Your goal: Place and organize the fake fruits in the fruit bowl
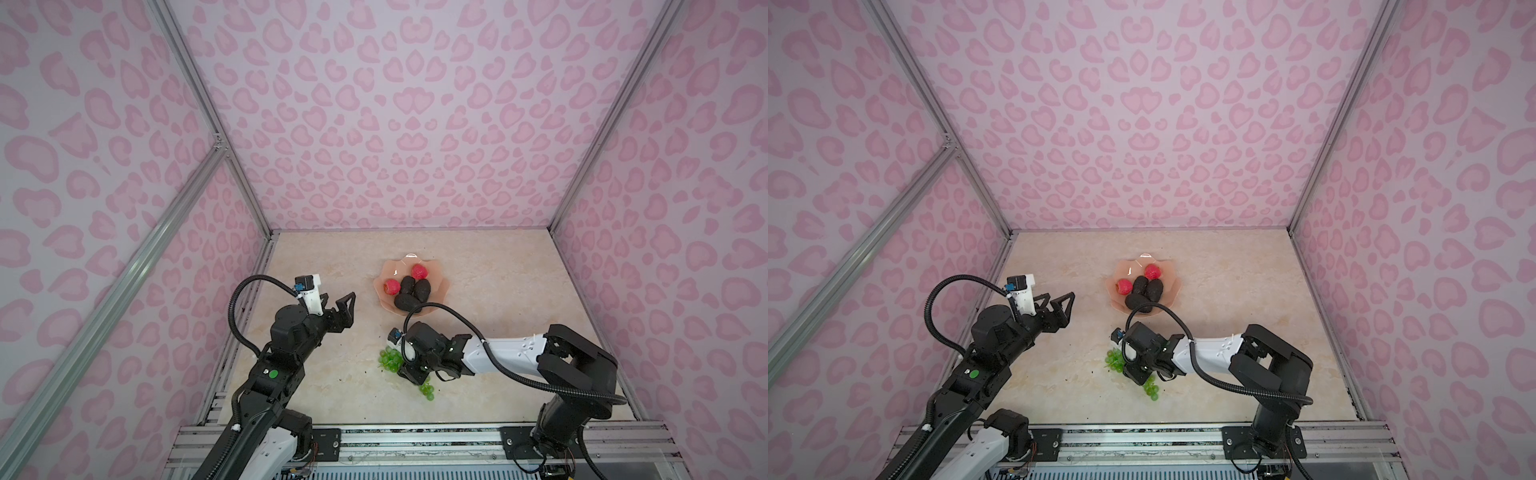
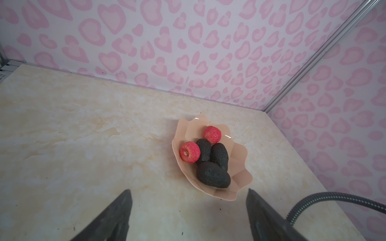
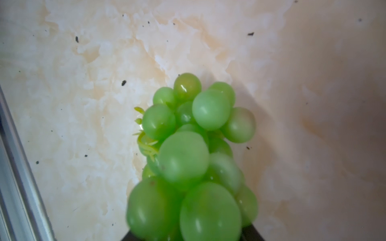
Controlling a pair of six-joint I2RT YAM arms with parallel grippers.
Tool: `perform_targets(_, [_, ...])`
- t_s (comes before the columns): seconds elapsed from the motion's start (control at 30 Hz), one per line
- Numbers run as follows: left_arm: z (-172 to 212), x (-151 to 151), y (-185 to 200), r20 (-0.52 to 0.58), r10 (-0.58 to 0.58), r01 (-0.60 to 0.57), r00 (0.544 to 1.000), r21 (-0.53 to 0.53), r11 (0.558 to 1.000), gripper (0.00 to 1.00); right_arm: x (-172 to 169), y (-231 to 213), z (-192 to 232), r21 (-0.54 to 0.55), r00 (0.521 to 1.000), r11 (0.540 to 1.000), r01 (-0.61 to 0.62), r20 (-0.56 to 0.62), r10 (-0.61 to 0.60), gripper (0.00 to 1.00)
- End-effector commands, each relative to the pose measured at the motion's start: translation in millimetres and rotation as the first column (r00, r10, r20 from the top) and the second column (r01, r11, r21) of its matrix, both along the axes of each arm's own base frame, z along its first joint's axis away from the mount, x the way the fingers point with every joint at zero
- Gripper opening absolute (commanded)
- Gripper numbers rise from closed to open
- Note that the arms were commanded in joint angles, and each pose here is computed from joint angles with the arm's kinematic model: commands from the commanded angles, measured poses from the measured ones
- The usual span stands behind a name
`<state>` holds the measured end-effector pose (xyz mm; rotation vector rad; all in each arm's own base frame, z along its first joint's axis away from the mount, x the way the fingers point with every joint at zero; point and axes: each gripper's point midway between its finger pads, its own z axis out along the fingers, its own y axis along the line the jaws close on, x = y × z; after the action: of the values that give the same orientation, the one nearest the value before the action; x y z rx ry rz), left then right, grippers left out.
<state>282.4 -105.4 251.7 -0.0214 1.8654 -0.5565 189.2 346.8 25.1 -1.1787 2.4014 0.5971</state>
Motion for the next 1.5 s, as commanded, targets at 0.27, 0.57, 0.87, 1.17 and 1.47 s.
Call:
perform_targets(0.27, [15,5,0,0.031,0.012,-0.012,0.999,-0.014,1.0,0.87,38,12,50,0.262,0.998,0.964,0.054,0.021,-0.062,0.25])
perform_targets(0.57, [19,8,0,0.032,0.017,-0.017,0.999,-0.013,1.0,0.86,96,-2,132,0.401,0.978,0.903,0.155,0.067,-0.198,0.24])
perform_targets(0.87, [24,14,-3,0.04,0.005,-0.005,0.999,-0.007,1.0,0.87,197,-23,153,0.349,0.926,0.895,0.278,0.149,-0.346,0.26])
perform_targets(1.17, [35,16,-4,0.073,0.0,0.0,0.997,0.0,1.0,0.87,249,-19,92,0.279,0.914,0.891,0.358,0.092,-0.396,0.47])
perform_targets(1.47, [33,20,2,0.077,0.035,-0.038,0.996,0.032,0.999,0.87,260,-29,125,0.436,0.891,0.825,0.358,0.106,-0.442,0.99])
